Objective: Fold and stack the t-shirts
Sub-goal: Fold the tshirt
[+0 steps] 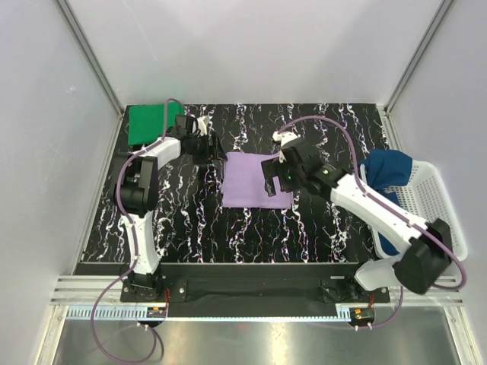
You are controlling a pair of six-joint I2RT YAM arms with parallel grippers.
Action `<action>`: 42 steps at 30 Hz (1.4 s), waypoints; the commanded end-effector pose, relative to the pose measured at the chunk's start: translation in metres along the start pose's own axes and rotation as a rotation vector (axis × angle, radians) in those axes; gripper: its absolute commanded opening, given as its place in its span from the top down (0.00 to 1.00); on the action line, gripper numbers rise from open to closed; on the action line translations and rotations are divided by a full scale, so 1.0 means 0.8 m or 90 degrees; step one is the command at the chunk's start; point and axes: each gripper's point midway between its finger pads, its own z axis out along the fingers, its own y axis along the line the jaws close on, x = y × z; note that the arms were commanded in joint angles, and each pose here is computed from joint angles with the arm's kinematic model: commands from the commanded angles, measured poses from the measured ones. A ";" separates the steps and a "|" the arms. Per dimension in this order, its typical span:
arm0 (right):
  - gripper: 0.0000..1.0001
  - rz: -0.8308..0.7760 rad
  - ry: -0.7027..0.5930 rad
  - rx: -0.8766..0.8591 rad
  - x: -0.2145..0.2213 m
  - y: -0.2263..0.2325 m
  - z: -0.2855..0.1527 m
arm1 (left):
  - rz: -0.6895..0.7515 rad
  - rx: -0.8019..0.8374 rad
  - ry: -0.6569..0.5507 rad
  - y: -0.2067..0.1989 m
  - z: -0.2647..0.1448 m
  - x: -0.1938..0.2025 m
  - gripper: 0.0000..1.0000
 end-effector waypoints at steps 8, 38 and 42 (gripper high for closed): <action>0.05 0.034 -0.004 -0.047 0.024 0.004 -0.017 | 0.086 0.007 0.010 0.012 0.018 -0.013 0.20; 0.03 -0.642 0.015 -0.018 0.037 0.169 0.163 | -0.423 -0.153 -0.134 0.054 -0.218 0.088 0.24; 0.07 -0.660 0.018 0.015 0.043 0.167 0.182 | -0.442 -0.151 -0.126 0.059 -0.222 0.091 0.24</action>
